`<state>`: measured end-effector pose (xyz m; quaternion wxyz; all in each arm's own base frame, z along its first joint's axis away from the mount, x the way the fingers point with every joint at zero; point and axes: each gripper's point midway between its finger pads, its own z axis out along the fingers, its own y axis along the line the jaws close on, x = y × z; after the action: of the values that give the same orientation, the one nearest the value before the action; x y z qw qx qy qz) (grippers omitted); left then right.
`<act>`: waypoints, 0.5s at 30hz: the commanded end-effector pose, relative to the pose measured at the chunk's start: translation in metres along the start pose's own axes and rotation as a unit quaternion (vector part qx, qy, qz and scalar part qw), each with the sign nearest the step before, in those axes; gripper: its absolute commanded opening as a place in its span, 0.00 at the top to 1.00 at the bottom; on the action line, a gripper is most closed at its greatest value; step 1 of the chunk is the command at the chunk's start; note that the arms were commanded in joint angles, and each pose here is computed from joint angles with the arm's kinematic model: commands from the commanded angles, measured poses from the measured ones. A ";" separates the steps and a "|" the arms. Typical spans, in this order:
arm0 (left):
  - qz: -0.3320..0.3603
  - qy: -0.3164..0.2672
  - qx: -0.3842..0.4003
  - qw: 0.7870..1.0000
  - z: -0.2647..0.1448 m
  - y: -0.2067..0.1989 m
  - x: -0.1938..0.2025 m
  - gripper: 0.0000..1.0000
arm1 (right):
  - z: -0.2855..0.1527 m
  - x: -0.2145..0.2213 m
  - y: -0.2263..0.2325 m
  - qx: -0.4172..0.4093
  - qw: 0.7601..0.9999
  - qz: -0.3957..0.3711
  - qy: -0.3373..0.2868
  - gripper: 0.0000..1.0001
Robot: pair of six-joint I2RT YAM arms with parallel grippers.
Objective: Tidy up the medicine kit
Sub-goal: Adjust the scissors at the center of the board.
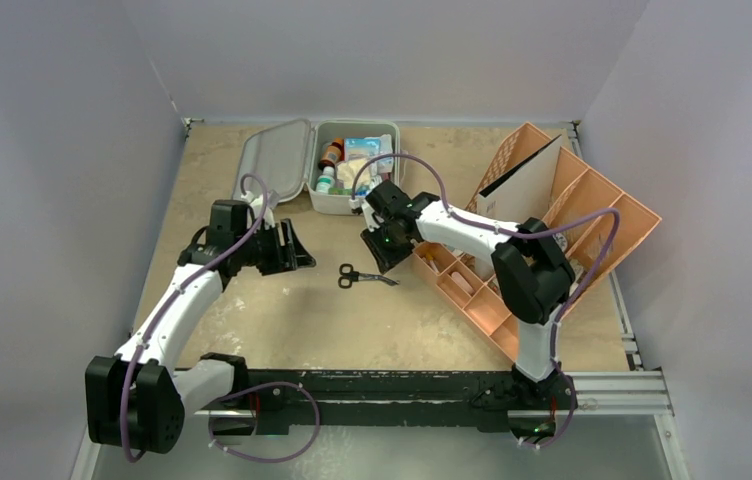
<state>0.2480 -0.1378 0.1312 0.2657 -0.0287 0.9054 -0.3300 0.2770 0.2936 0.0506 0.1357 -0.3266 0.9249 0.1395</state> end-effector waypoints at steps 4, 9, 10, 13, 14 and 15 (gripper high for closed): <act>0.015 -0.033 -0.010 0.999 -0.011 -0.004 -0.024 0.45 | 0.012 0.003 0.008 -0.005 1.000 -0.007 0.009 0.65; -0.013 -0.018 -0.014 1.000 -0.002 0.005 -0.018 0.46 | 0.017 0.002 0.011 -0.005 1.000 -0.012 0.013 0.64; -0.018 -0.013 -0.017 1.000 -0.001 0.007 -0.017 0.47 | 0.018 0.001 0.012 -0.004 1.000 -0.013 0.014 0.64; -0.026 -0.010 -0.019 0.999 0.000 0.008 -0.019 0.48 | 0.020 0.001 0.018 -0.005 1.000 -0.018 0.016 0.64; -0.028 -0.011 -0.020 0.999 0.000 0.009 -0.019 0.48 | 0.021 0.001 0.020 -0.008 1.000 -0.019 0.015 0.64; -0.028 -0.013 -0.020 0.999 0.000 0.009 -0.020 0.48 | 0.022 0.001 0.023 -0.010 1.000 -0.020 0.016 0.64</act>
<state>0.2561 -0.1279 0.1231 0.2510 -0.0554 0.9138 -0.3146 0.2642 0.3027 0.0236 0.1069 -0.3424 0.9243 0.1304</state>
